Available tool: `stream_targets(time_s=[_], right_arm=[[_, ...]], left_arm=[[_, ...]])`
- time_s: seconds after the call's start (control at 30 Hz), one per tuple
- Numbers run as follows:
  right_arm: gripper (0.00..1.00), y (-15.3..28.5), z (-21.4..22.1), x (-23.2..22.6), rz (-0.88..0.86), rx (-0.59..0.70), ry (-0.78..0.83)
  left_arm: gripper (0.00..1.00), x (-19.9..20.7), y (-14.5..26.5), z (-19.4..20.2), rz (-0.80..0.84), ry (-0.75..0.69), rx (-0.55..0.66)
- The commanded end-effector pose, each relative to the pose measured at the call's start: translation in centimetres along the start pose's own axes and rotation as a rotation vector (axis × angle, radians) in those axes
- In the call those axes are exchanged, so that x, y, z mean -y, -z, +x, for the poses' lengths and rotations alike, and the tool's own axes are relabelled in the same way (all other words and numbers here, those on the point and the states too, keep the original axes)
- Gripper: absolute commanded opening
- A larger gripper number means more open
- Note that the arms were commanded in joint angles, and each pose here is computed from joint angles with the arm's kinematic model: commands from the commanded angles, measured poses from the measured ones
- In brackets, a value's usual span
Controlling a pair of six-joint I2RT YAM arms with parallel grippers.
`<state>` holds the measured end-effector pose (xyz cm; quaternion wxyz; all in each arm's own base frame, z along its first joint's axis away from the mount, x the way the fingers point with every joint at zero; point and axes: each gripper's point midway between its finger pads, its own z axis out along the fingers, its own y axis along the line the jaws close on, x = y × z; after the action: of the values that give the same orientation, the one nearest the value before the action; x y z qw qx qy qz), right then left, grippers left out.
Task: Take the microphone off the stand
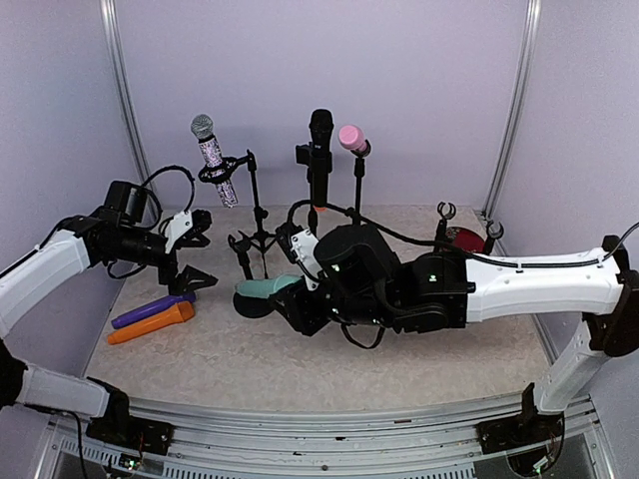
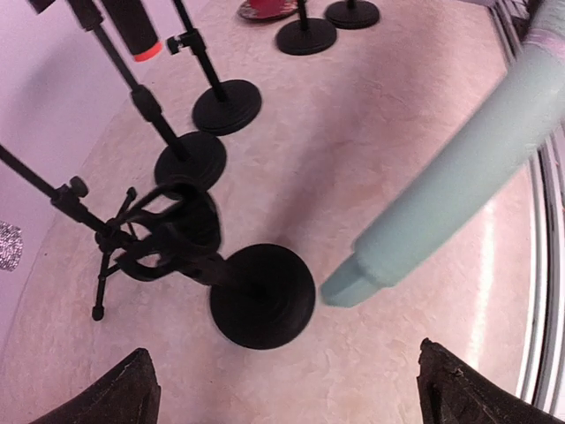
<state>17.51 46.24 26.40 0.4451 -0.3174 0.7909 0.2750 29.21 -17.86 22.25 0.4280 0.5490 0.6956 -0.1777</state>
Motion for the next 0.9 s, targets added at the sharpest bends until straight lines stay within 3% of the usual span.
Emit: stream_targets(time_s=[0.0, 0.17, 0.4, 0.57, 0.7, 0.73, 0.87], right_arm=[[0.00, -2.5, -0.9, -3.6, -0.271, -0.003, -0.049], [0.00, -6.5, -1.0, -5.0, -0.364, -0.028, -0.052], [0.00, -9.2, -2.4, -6.7, -0.442, -0.010, -0.062], [0.00, -10.5, -2.5, -7.3, -0.483, -0.016, -0.072], [0.00, -11.2, -2.2, -7.3, -0.495, -0.025, -0.081], [0.07, -11.3, -2.2, -7.1, -0.490, -0.028, -0.082], [0.68, -10.8, -2.0, -5.3, -0.440, -0.023, -0.092]], left_arm=[[0.99, 5.9, 1.3, 2.1, 0.187, -0.092, -0.043], [0.94, 7.6, 1.4, 3.0, 0.234, -0.090, -0.058], [0.79, 8.3, 1.3, 5.1, 0.259, -0.067, -0.118], [0.63, 7.5, 1.5, 5.7, 0.233, -0.037, -0.116], [0.45, 7.1, 1.5, 6.4, 0.216, -0.031, -0.130], [0.38, 6.9, 1.4, 6.6, 0.209, -0.033, -0.138], [0.16, 6.2, 1.6, 8.5, 0.172, -0.023, -0.205]])
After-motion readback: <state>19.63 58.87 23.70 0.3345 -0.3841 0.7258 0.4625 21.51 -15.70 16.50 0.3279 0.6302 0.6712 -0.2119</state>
